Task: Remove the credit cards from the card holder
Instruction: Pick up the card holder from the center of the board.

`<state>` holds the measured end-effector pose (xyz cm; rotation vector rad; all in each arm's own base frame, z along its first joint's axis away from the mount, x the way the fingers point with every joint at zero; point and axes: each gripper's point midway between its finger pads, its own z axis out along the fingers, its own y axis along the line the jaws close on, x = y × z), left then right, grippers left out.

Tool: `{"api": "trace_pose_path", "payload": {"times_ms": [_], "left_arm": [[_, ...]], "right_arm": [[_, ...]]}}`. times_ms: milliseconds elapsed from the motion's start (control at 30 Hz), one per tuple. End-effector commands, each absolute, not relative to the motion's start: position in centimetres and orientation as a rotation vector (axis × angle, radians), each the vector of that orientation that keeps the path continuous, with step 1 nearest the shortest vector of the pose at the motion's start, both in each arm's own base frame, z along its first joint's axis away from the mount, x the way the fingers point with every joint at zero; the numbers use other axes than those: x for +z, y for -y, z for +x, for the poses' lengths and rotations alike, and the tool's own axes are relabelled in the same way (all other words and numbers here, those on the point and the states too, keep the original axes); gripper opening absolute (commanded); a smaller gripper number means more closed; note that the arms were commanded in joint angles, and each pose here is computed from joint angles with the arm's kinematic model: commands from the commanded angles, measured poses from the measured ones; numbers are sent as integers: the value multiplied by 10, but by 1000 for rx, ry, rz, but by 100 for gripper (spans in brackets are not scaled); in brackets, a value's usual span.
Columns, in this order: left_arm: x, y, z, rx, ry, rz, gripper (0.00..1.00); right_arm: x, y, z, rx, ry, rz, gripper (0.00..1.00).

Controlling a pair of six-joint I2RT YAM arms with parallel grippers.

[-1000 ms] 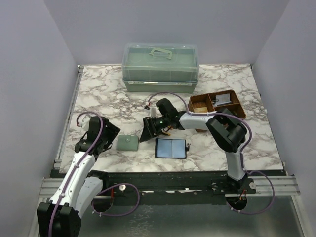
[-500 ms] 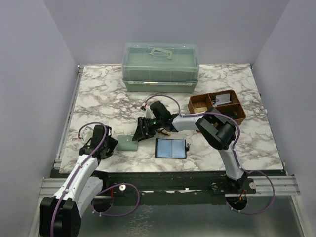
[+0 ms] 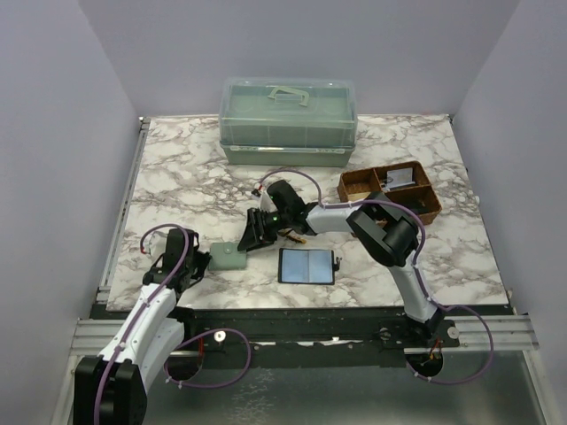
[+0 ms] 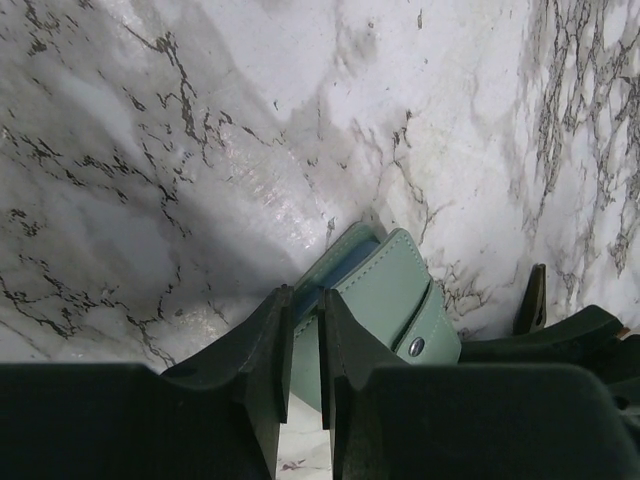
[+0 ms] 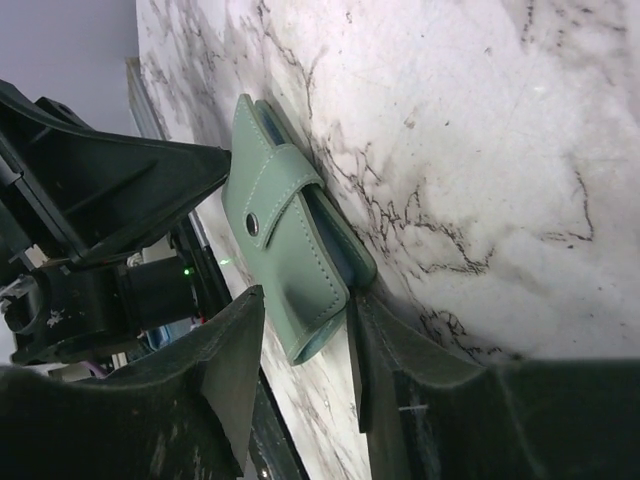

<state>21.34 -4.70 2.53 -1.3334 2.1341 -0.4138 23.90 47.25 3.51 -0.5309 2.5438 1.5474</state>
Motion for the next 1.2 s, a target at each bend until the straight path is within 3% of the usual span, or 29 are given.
{"api": "trace_pose_path", "payload": {"times_ms": [0, 67, 167, 267, 367, 500, 667, 900, 1067, 1167], "left_arm": [[13, 67, 199, -533, -2201, -1385, 21], [14, 69, 200, -555, -2198, -1380, 20], [16, 70, 200, -568, -2193, -1373, 20], [19, 70, 202, -576, -2187, -1360, 21], [35, 77, 208, -642, -2173, -1310, 25], [86, 90, 222, -795, -2098, -1129, 56], [171, 100, 225, -937, -1923, -829, 78], [202, 134, 206, -1119, -1994, -535, 82], [220, 164, 180, -1333, -2053, -289, 82], [217, 170, 176, -1380, -2092, -309, 82]], "right_arm": [[12, -477, 233, 1481, -2588, -547, 44], [14, -479, 234, 1480, -2578, -552, 37], [16, -482, 237, 1482, -2563, -558, 14], [26, -482, 239, 1506, -2540, -572, 1], [49, -475, 247, 1534, -2448, -627, 0], [98, -455, 266, 1611, -2260, -759, 0], [147, -437, 263, 1669, -2072, -984, 0], [196, -405, 253, 1557, -1940, -1185, 0], [214, -357, 279, 1335, -1961, -1173, 0], [227, -323, 289, 1262, -1968, -1126, 0]]}}
